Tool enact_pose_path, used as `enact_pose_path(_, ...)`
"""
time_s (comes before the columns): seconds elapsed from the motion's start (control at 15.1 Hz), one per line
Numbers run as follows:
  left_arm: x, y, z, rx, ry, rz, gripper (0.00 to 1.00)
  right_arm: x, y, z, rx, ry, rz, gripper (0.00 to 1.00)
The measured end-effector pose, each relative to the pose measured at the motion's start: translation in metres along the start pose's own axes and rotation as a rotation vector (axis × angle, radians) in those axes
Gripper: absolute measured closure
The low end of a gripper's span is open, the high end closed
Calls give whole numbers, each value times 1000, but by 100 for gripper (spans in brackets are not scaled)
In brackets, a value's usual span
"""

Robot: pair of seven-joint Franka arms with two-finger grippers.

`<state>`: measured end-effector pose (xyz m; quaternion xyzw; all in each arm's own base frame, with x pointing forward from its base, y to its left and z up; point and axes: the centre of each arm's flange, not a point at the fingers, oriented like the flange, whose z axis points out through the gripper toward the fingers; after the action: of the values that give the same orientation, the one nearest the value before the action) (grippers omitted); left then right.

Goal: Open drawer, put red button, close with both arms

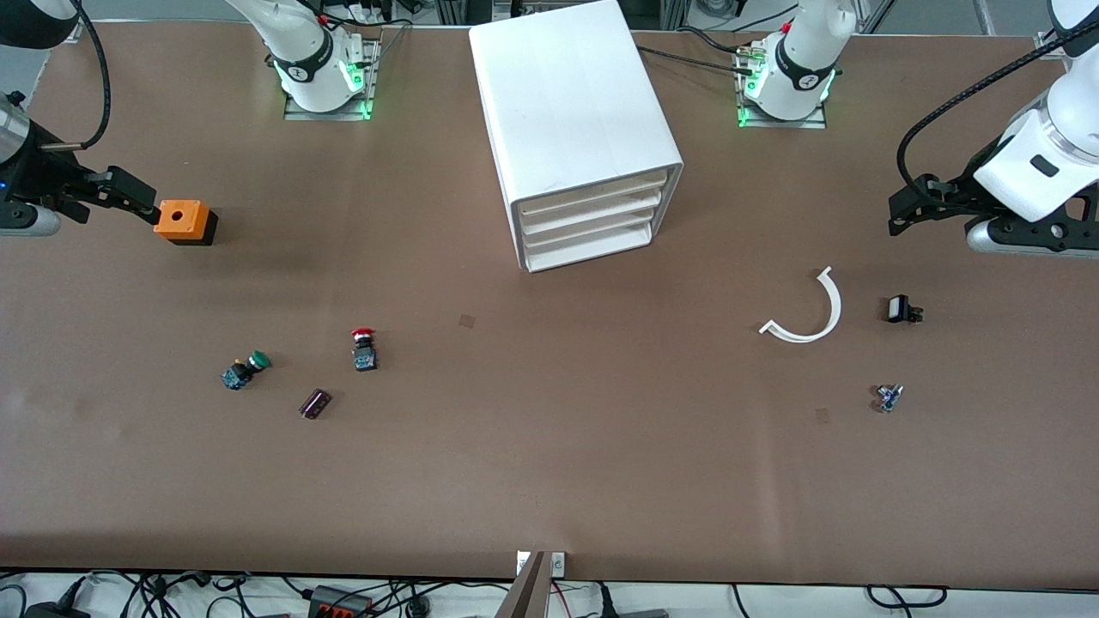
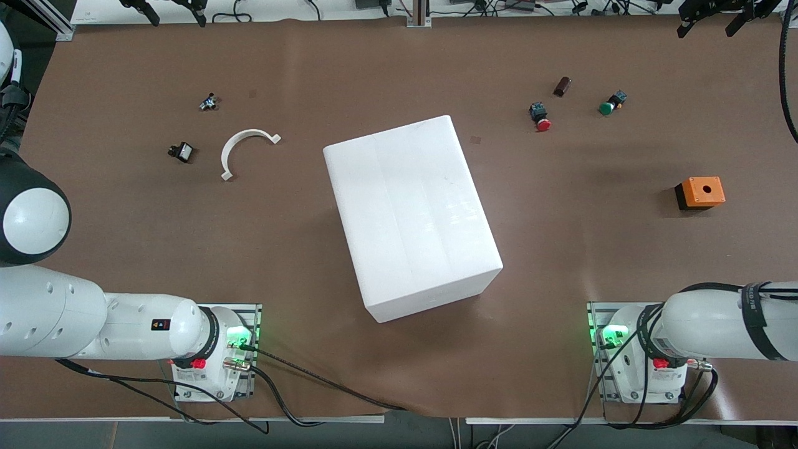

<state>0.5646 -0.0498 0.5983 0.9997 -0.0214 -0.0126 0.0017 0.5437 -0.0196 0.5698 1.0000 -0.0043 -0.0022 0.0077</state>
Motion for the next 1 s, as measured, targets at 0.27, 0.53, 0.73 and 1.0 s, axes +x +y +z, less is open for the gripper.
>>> enact_pose_path(0.27,-1,0,0,0,-3,0,0,0,3,1,-1,-1,6,0)
enact_pose_path(0.53,-1,0,0,0,-4,0,0,0,3,1,-1,-1,6,0)
enact_pose_path(0.73,-2,0,1,1,-18,0,0,0,3,1,-1,-3,6,0)
enact_pose_path(1.0,-21,10,16,-41,-186,12,0,-1,3,3,-1,-8,6,0)
